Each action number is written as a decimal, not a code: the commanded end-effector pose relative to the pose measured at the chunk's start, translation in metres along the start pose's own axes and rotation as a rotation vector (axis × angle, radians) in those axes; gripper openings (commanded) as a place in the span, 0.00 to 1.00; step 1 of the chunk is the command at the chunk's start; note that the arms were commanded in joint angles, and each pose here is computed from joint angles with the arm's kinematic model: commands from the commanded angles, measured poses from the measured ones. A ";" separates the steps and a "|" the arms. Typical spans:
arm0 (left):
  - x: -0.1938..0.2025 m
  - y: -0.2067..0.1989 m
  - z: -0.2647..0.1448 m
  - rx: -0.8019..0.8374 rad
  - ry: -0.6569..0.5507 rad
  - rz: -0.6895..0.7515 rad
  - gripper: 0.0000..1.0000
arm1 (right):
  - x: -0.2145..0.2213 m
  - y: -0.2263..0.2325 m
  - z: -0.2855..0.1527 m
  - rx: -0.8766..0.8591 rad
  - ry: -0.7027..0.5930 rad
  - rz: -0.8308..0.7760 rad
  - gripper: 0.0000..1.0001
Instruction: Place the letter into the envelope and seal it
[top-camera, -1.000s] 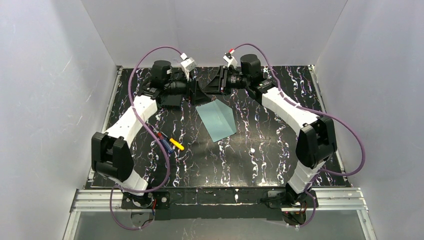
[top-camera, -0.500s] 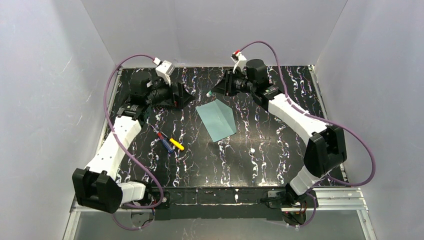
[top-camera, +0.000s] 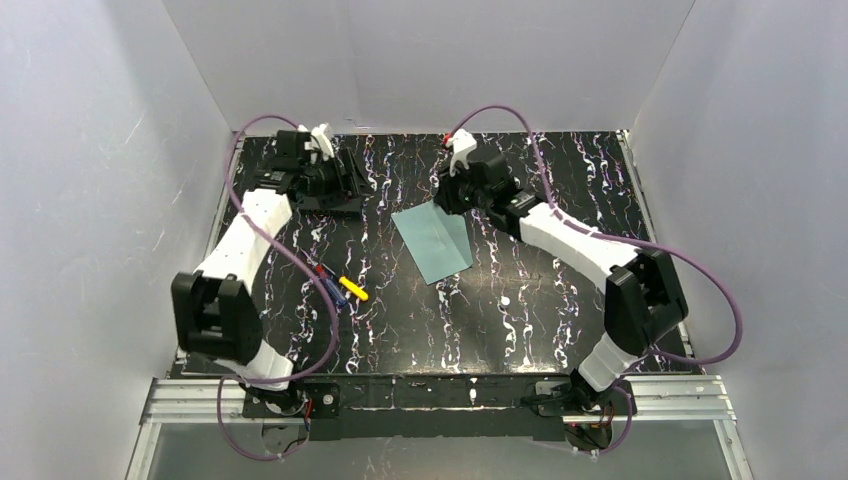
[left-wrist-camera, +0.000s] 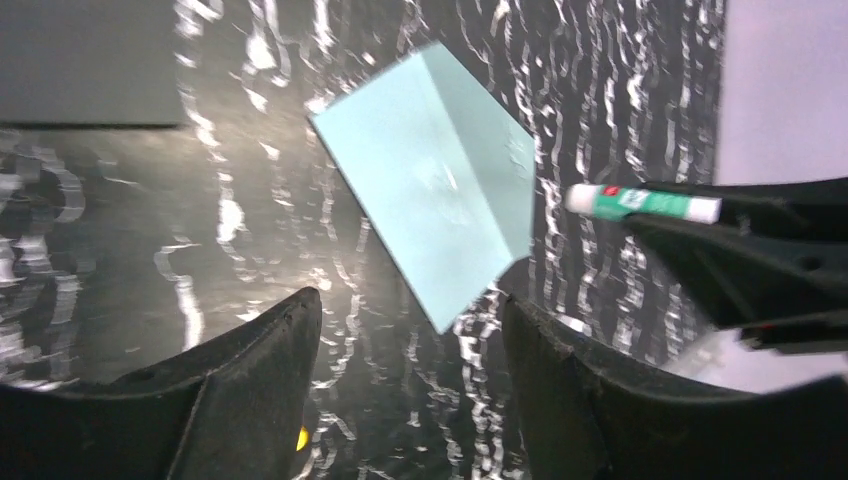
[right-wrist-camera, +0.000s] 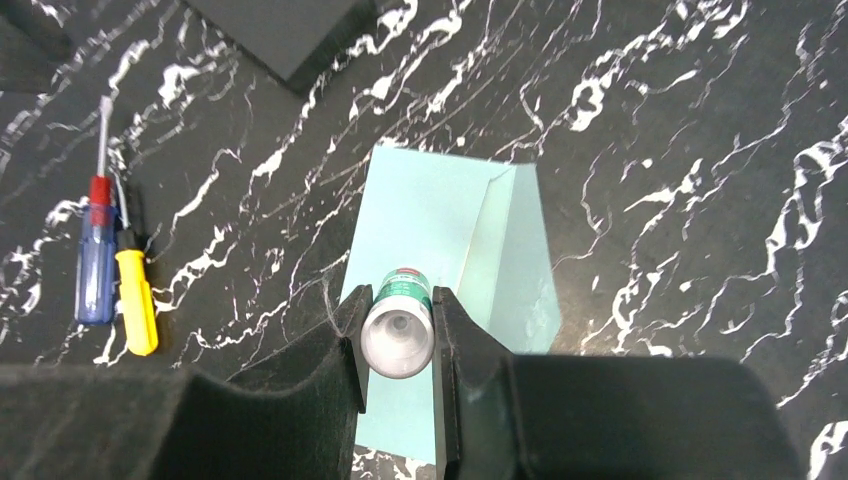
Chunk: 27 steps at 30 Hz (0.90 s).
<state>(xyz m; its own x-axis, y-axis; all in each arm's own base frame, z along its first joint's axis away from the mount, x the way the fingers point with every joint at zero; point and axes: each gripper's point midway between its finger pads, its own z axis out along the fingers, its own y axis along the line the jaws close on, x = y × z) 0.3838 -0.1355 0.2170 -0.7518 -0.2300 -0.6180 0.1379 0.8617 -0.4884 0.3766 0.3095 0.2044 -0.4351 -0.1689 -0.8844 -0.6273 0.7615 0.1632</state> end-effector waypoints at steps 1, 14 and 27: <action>0.036 -0.039 0.034 0.216 0.220 -0.253 0.62 | 0.022 0.000 0.014 0.110 0.055 -0.031 0.01; 0.052 -0.028 0.165 0.072 0.390 -0.408 0.38 | 0.088 -0.005 0.044 0.216 0.158 -0.030 0.01; 0.084 0.001 0.204 -0.155 0.422 -0.273 0.19 | 0.102 -0.010 0.063 0.209 0.168 -0.082 0.01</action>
<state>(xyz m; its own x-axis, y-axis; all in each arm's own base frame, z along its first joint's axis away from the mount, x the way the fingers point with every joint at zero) 0.4545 -0.2569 0.0463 -0.9409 -0.3025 -0.1523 -0.1725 0.8150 -0.5532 0.3641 0.3136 0.0677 -0.5661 -0.3416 -0.7502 -0.5128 0.8585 -0.0039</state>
